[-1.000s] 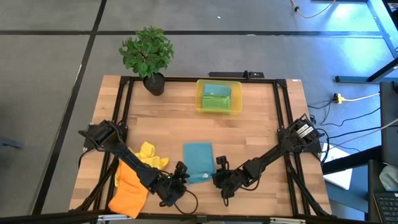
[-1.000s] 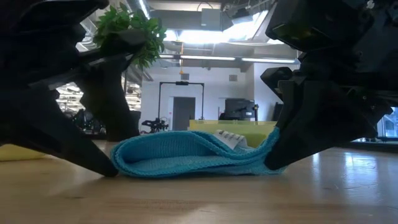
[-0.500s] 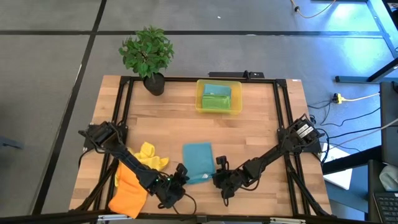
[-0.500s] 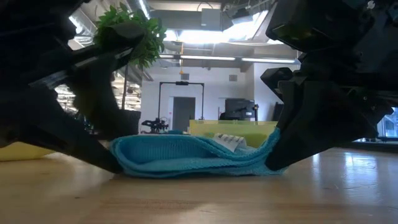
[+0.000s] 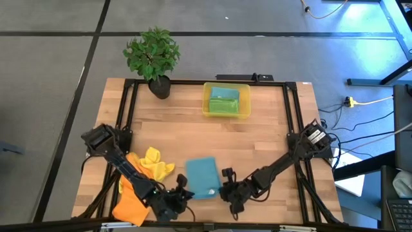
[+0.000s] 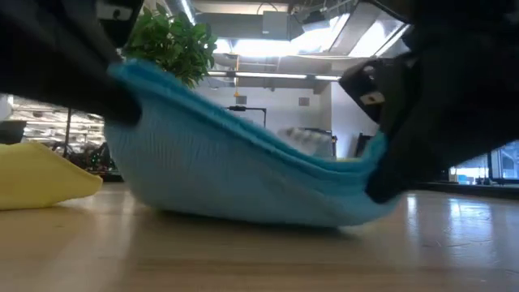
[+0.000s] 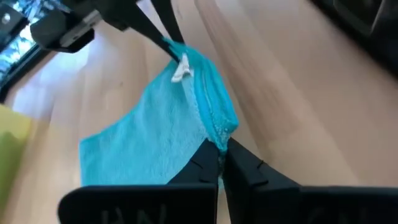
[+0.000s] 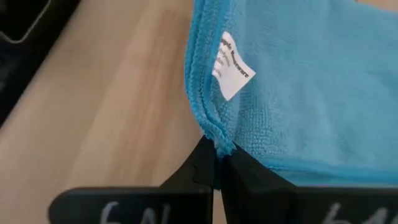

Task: Fold microfiber towels
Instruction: Fold the blue microfiber towel

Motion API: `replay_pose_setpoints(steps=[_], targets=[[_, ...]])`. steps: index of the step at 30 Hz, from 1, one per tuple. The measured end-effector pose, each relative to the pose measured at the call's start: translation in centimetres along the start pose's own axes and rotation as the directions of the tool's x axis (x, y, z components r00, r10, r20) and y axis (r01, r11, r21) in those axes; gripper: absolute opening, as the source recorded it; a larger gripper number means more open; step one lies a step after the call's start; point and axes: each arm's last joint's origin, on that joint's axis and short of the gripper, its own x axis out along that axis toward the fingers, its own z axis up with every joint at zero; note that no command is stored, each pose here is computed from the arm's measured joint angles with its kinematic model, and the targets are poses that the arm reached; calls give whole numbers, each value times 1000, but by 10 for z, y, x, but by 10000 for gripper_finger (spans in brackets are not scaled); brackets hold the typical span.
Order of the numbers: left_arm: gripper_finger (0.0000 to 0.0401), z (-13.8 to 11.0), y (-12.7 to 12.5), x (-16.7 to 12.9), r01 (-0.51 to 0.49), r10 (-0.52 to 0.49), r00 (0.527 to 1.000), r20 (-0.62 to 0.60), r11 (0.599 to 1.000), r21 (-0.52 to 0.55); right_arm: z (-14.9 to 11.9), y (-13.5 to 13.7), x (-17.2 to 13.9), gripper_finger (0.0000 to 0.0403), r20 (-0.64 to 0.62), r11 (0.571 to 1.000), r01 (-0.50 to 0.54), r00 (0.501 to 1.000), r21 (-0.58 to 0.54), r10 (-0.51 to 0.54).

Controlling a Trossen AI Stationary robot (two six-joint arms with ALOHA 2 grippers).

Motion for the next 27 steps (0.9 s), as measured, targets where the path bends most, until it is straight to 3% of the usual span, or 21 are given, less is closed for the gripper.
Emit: replay_pose_setpoints(steps=[8, 12, 17, 20, 22, 27], targets=[[0, -3, 15, -11, 7, -9, 1000, -24, 997, -78, 11, -13, -5, 8, 12, 1000, 26, 1000, 12, -26], [0, -18, 20, -13, 17, -19, 1000, -13, 991, -130, 17, -14, -15, 8, 43, 1000, 22, 999, 0, -22], [0, -34, 29, -24, 29, -11, 996, 87, 978, -208, 20, -19, -19, 7, 65, 1000, 29, 997, 0, -29], [0, -50, 37, -25, 30, -4, 995, 102, 967, -255, 27, -27, -15, 7, 99, 999, -49, 994, 19, 47], [0, -54, 41, -25, 67, -29, 991, 130, 952, -298, 34, -30, -15, 7, 158, 994, -111, 982, 20, 107], [0, -58, 41, -24, 202, -160, 976, 146, 914, -352, 27, -36, -11, 7, 143, 994, -102, 985, 40, 96]])
